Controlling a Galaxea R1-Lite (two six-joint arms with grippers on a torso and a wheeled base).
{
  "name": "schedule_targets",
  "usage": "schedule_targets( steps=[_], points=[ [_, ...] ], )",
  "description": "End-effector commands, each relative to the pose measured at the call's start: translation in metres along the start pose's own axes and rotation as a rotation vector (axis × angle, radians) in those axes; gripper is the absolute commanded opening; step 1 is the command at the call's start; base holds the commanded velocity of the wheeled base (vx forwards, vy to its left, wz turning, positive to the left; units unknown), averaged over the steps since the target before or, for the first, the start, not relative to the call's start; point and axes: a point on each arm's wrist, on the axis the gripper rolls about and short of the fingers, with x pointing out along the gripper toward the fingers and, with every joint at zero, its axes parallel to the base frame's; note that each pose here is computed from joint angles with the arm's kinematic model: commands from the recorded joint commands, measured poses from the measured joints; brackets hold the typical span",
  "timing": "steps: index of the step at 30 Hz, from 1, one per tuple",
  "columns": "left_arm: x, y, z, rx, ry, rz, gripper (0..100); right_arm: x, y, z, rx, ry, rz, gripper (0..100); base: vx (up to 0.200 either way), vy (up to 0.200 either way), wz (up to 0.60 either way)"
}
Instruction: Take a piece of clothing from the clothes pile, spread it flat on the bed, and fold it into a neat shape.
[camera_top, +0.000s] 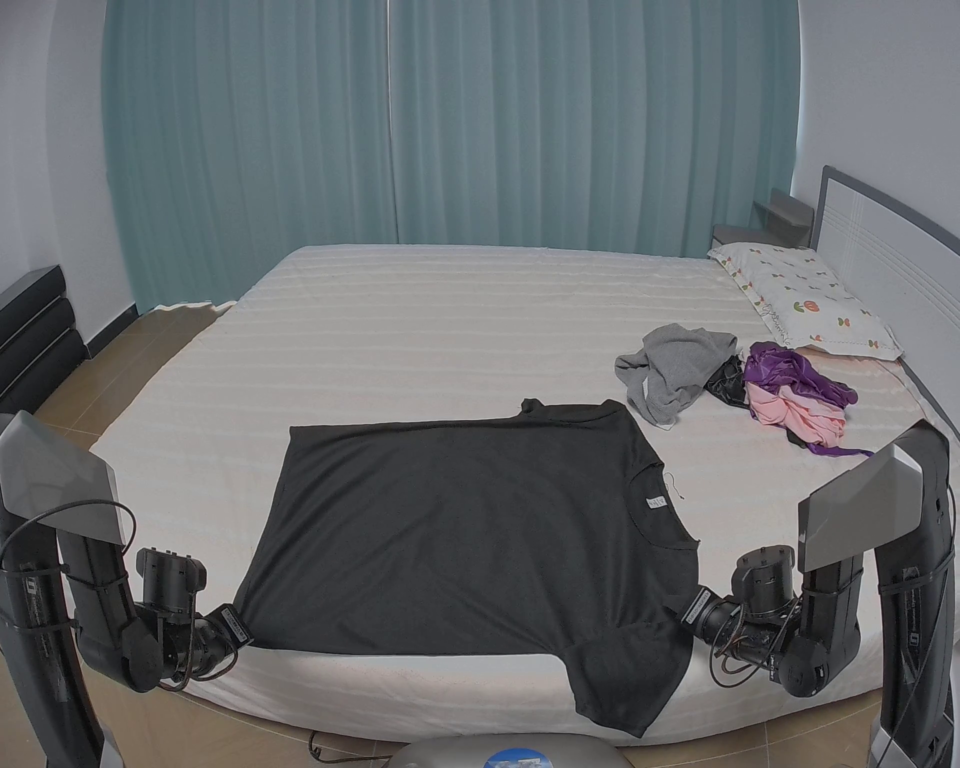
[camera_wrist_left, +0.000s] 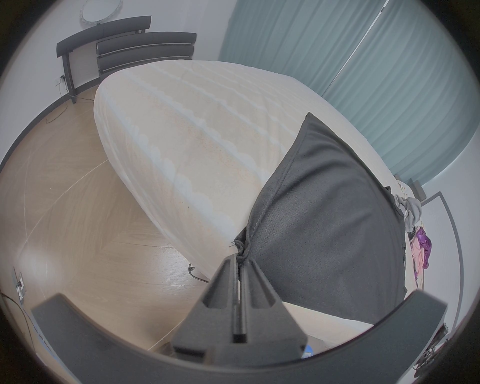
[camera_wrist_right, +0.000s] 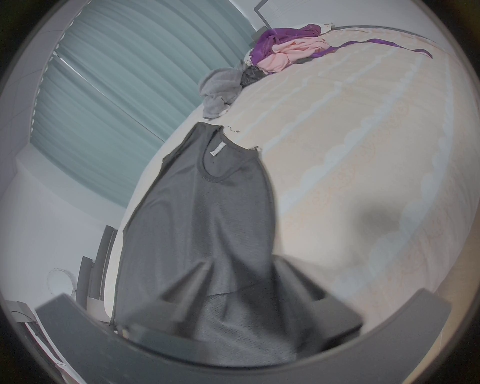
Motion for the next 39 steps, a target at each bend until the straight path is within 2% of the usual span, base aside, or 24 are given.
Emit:
schedule_targets(
  steps=[1, 4, 9, 16, 22, 30, 31, 39],
  points=[
    [0.0, 0.0, 0.0, -0.001, -0.002, 0.0, 0, 0.002, 0.003, 0.002, -0.002, -0.011, 0.0, 0, 0.0, 0.0, 0.0],
    [0.0, 0.0, 0.001, -0.003, -0.003, -0.001, 0, -0.002, 0.004, 0.004, -0.001, -0.021, 0.001, 0, 0.0, 0.0, 0.0],
    [0.0, -0.002, 0.002, -0.019, -0.01, -0.008, 0, -0.005, 0.004, 0.02, 0.012, -0.111, -0.019, 0, 0.0, 0.0, 0.0],
    [0.0, -0.003, 0.003, -0.031, -0.016, -0.013, 0, -0.01, 0.015, 0.033, -0.022, -0.155, 0.037, 0, 0.0, 0.0, 0.0],
    [0.001, -0.004, 0.004, -0.039, -0.021, -0.019, 0, 0.008, 0.02, 0.043, -0.039, -0.192, 0.056, 0, 0.0, 0.0, 0.0],
    [0.002, -0.004, 0.004, -0.041, -0.02, -0.018, 0, 0.031, 0.015, 0.038, -0.151, -0.173, 0.024, 0, 0.0, 0.0, 0.0],
    [0.002, -0.004, 0.004, -0.04, -0.018, -0.017, 0, 0.032, 0.014, 0.036, -0.158, -0.168, 0.02, 100, 0.0, 0.0, 0.0],
    [0.002, -0.004, 0.004, -0.039, -0.017, -0.016, 0, 0.019, 0.015, 0.04, -0.146, -0.179, 0.036, 100, 0.0, 0.0, 0.0]
  ],
)
